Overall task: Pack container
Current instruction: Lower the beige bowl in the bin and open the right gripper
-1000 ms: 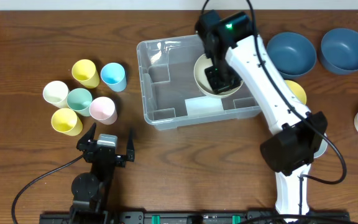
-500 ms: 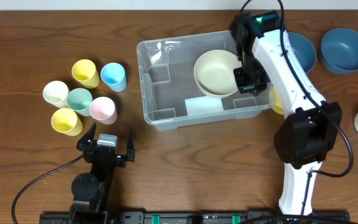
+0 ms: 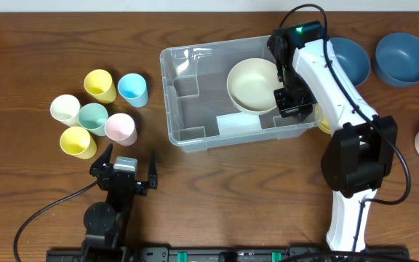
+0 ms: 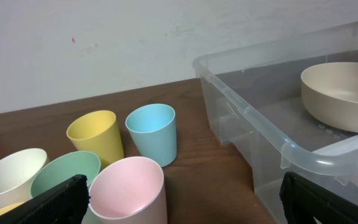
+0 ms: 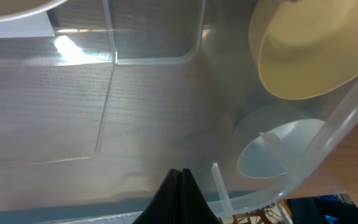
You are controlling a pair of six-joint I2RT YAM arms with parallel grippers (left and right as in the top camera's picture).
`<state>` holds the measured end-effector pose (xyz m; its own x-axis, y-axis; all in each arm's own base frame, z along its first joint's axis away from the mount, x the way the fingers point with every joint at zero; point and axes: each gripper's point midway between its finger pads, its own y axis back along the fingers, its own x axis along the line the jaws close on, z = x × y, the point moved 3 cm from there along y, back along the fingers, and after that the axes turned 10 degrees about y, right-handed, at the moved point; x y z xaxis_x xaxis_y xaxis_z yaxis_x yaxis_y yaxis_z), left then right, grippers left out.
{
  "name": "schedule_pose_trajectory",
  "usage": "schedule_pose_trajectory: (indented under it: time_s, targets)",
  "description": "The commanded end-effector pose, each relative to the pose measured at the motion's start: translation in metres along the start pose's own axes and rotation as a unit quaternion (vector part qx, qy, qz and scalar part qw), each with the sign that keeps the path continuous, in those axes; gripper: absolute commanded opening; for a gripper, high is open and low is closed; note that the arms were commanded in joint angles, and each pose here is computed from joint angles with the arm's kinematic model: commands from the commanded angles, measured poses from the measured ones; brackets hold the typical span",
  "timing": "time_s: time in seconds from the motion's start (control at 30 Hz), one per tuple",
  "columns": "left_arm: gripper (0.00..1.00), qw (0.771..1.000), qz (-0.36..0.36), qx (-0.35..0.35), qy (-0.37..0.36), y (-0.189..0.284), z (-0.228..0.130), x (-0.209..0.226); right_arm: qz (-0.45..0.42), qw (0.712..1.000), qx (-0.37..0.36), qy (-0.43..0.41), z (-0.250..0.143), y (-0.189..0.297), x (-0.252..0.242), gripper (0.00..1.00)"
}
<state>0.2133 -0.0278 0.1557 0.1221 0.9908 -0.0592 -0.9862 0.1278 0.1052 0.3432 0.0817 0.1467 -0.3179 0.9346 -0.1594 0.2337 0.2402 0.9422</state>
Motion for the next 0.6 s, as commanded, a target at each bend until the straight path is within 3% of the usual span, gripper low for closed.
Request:
schedule_pose_trajectory:
  time_s: [0.0, 0.57]
  targets:
    - [0.98, 1.000, 0.005, 0.023, -0.002, -0.001, -0.014, 0.002, 0.008, 1.000, -0.005, -0.003, -0.003, 0.004, 0.004, 0.01]
    - [0.98, 1.000, 0.005, 0.023, -0.002, -0.001, -0.014, 0.002, 0.038, 0.999, 0.009, 0.029, -0.008, 0.001, 0.040, 0.02]
